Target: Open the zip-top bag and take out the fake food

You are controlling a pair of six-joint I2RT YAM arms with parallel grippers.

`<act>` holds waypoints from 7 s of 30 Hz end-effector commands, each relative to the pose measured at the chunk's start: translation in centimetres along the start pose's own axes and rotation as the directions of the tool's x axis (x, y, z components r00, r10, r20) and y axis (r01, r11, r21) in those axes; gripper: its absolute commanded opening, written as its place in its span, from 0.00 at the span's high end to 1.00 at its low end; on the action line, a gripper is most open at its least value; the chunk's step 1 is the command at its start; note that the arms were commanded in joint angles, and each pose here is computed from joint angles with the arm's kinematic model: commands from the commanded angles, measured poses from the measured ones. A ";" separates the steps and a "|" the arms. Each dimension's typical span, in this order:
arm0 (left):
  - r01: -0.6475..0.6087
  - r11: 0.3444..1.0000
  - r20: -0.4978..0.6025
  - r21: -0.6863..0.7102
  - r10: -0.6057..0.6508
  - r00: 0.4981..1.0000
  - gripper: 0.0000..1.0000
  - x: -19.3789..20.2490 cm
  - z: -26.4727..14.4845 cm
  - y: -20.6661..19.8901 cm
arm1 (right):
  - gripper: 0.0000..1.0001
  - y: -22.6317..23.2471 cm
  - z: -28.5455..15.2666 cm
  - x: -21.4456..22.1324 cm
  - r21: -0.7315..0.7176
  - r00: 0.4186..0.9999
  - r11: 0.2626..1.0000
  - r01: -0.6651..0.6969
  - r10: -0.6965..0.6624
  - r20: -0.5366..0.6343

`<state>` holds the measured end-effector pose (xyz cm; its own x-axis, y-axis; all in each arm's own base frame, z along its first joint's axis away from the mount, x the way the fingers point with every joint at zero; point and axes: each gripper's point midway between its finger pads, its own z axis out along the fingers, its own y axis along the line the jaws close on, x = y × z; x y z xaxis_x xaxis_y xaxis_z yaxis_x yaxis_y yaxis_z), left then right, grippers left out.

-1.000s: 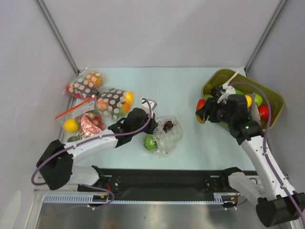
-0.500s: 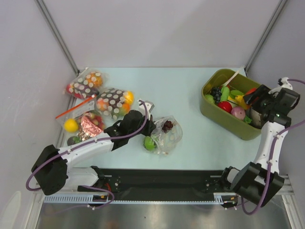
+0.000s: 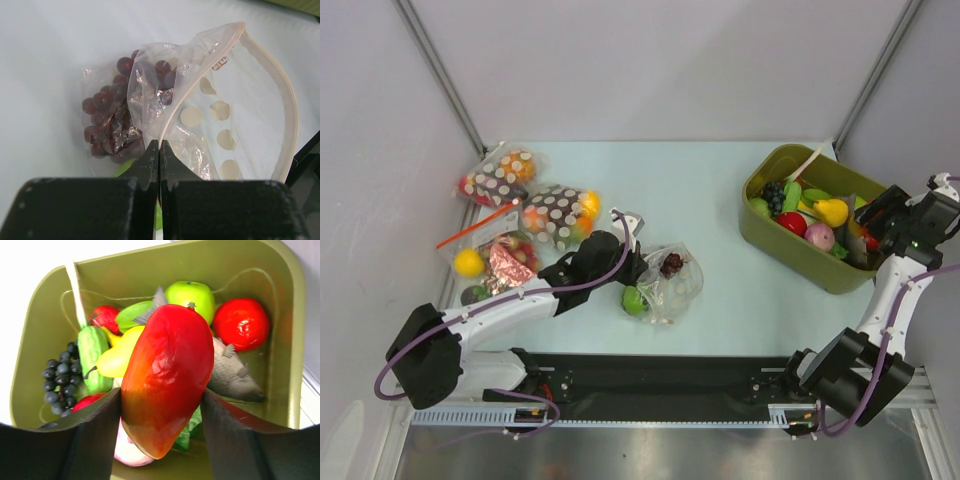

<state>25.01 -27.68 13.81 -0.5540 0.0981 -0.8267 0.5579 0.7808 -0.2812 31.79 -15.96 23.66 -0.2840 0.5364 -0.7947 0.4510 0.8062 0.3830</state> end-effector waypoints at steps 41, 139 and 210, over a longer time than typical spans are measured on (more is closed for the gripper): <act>0.003 0.998 0.031 0.067 -0.005 1.000 1.00 -1.5 -1.2 -1.5 | 0.70 28.4 -16.5 30.4 -0.881 0.647 0.365 0.302 -0.757 -0.092; -0.078 0.992 0.023 0.100 0.076 0.997 1.00 -0.4 -1.1 -2.3 | 1.00 36.6 -4.8 37.8 -0.860 0.921 0.511 0.005 -0.337 -0.195; -0.052 0.995 -0.035 0.081 0.055 0.998 1.00 -0.6 2.3 -3.8 | 1.00 33.9 -18.3 19.6 -0.871 0.952 0.440 0.217 -0.293 0.089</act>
<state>24.44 -32.57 15.08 -0.5408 0.1593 -0.8259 0.6498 0.7026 -0.2900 25.67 26.81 20.96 -0.4875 0.1145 -0.8656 -0.5392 0.7403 0.4015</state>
